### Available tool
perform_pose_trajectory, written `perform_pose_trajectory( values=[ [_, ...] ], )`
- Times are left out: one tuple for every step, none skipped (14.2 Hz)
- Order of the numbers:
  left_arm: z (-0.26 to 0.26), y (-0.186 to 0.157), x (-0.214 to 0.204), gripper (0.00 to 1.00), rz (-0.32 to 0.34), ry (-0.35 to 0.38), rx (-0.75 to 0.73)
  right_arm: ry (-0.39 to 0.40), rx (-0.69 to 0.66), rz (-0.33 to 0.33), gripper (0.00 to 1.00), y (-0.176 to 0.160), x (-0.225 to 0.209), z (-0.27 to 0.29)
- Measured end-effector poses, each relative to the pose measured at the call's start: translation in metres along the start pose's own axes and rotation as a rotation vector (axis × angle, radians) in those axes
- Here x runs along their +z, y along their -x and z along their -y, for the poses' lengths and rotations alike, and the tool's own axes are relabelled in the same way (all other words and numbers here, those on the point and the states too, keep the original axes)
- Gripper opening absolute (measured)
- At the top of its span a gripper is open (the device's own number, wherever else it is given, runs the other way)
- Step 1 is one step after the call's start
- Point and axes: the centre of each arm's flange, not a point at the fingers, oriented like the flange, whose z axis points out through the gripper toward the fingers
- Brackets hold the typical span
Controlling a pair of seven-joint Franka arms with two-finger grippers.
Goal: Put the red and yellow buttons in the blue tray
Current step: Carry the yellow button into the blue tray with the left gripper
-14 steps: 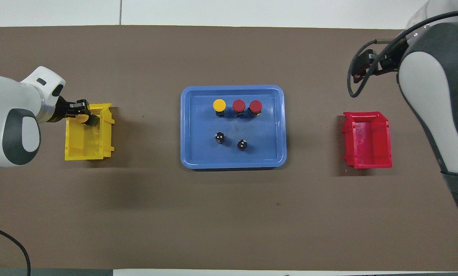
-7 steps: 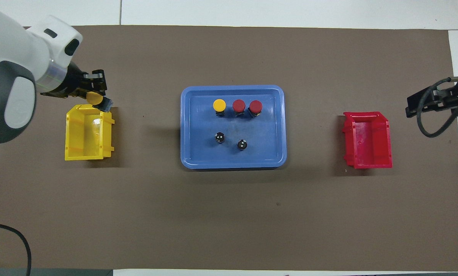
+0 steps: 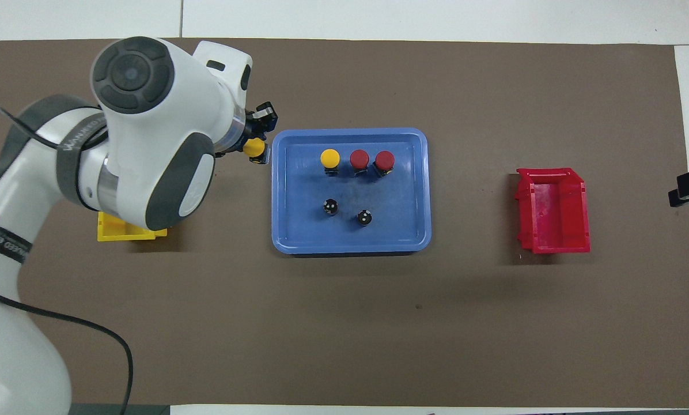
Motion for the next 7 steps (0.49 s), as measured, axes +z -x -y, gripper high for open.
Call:
perform_pose_trajectory(
  values=[
    [-0.009, 0.005, 0.012, 0.41, -0.002, 0.008, -0.044, 0.001, -0.001, -0.013, 1.00, -0.002, 0.000, 0.000],
    [-0.015, 0.010, 0.024, 0.41, -0.002, 0.012, -0.082, 0.002, -0.002, -0.038, 1.00, -0.005, 0.000, 0.001],
    [-0.019, 0.012, 0.035, 0.41, 0.001, 0.009, -0.105, 0.003, -0.002, -0.051, 1.00, -0.008, 0.002, 0.001],
    [-0.021, 0.014, 0.046, 0.41, 0.005, 0.005, -0.115, 0.003, -0.002, -0.051, 1.00, -0.009, 0.004, 0.001],
    [-0.024, 0.015, 0.055, 0.41, 0.005, 0.007, -0.115, 0.003, -0.001, -0.052, 1.00, -0.009, 0.006, 0.000],
    [-0.028, 0.017, 0.062, 0.41, 0.002, 0.014, -0.114, 0.003, -0.001, -0.056, 1.00, -0.010, 0.005, 0.000],
    [-0.030, 0.018, 0.069, 0.41, 0.000, 0.018, -0.112, 0.003, 0.000, -0.058, 1.00, -0.010, 0.005, -0.001]
  ],
)
